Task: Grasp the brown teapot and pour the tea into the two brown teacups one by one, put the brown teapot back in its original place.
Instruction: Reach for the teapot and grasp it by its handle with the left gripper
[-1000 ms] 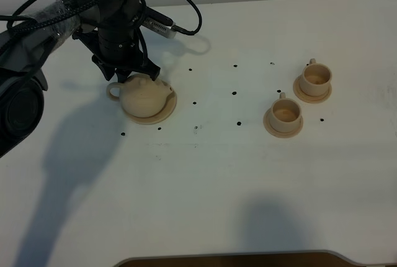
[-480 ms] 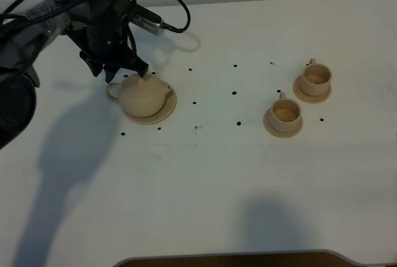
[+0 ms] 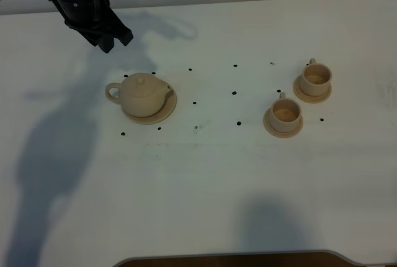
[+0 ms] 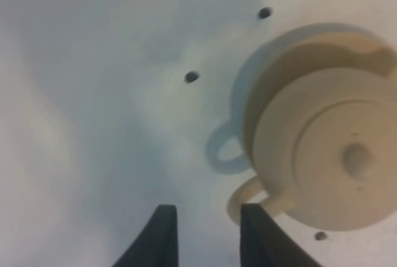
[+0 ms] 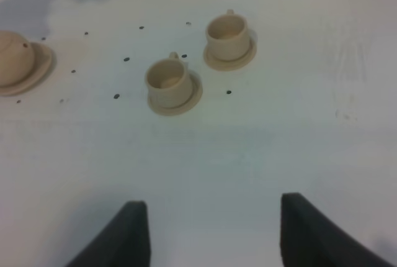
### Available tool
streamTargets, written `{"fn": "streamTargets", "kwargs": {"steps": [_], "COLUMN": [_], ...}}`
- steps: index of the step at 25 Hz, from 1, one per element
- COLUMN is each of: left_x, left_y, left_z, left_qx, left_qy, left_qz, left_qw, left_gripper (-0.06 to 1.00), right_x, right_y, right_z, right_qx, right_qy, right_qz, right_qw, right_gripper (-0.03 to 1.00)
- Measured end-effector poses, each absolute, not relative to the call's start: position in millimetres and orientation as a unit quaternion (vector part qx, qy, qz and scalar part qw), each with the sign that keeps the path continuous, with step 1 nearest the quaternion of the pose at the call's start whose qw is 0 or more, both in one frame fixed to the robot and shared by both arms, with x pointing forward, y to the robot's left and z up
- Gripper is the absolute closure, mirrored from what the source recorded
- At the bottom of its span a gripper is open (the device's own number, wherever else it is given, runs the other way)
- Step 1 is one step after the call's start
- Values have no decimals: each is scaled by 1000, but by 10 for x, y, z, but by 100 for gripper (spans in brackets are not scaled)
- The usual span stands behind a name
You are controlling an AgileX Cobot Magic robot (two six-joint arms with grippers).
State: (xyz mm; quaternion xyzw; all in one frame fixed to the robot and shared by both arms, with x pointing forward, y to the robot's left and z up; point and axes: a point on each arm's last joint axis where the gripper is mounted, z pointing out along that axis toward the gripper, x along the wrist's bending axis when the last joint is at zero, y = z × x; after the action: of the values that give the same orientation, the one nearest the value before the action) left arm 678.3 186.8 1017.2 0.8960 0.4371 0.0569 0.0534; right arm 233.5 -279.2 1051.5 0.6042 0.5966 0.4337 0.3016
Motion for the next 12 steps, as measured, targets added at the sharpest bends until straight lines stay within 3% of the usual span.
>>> {"fn": "streamTargets", "kwargs": {"steps": [12], "left_x": [6291], "left_y": [1910], "left_z": [10026], "left_qx": [946], "left_qy": [325], "left_qz": [-5], "left_qw": [13], "left_gripper": [69], "right_x": [2335], "right_y": [-2790], "right_z": [10515], "right_qx": [604], "right_qy": [597], "right_qz": [434], "right_qw": [301], "right_gripper": [49]}}
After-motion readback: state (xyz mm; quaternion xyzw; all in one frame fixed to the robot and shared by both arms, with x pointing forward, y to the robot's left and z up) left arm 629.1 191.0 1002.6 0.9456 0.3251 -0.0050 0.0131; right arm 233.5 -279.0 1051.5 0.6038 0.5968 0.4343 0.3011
